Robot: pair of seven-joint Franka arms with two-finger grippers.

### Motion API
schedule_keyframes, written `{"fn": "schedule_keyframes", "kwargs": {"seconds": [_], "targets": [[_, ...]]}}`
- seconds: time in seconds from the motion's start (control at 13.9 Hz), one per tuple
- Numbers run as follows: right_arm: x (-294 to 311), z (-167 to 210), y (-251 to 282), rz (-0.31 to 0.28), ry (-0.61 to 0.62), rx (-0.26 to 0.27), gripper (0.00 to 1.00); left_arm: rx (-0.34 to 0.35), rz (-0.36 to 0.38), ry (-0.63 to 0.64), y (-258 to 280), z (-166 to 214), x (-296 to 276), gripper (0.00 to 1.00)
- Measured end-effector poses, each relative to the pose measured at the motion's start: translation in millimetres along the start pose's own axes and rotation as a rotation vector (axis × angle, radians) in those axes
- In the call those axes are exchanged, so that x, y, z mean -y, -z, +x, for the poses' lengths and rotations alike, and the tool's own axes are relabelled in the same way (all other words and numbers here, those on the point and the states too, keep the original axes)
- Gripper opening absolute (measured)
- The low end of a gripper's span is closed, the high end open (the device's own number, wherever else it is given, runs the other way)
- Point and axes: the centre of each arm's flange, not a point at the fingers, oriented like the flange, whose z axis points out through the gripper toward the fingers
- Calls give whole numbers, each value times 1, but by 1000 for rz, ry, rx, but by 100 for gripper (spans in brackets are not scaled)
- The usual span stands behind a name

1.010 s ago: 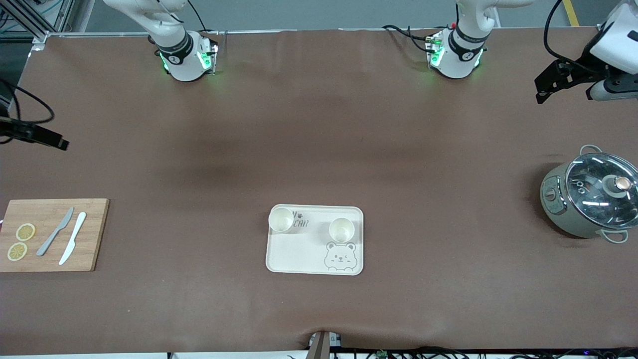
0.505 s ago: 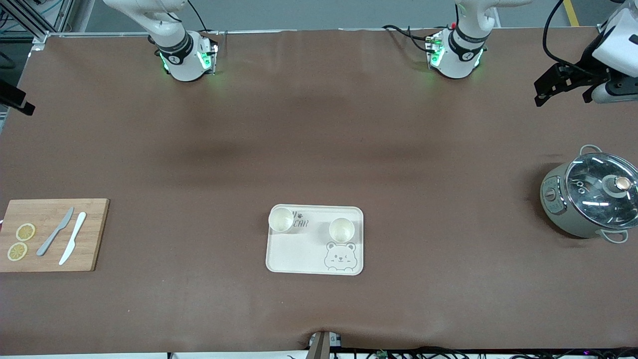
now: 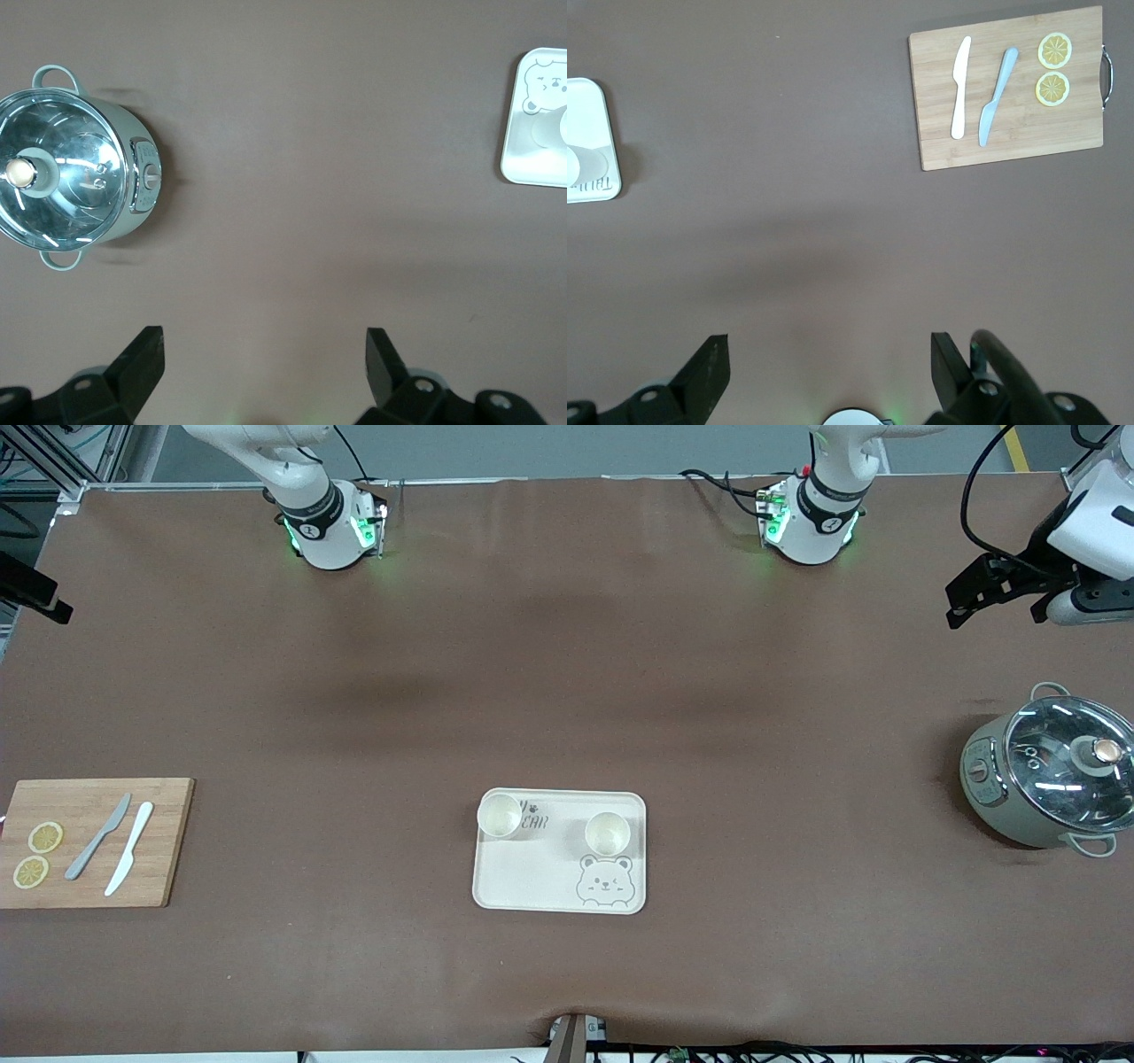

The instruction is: Place white IKEA cup upright on tray with both arms

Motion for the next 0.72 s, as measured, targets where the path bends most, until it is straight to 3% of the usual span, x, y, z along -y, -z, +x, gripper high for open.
{"fn": "schedule_keyframes", "kwargs": {"seconds": [0.72], "targets": [[1, 0, 0, 0, 3, 1, 100, 33, 6, 6, 2, -8, 4, 100]]}}
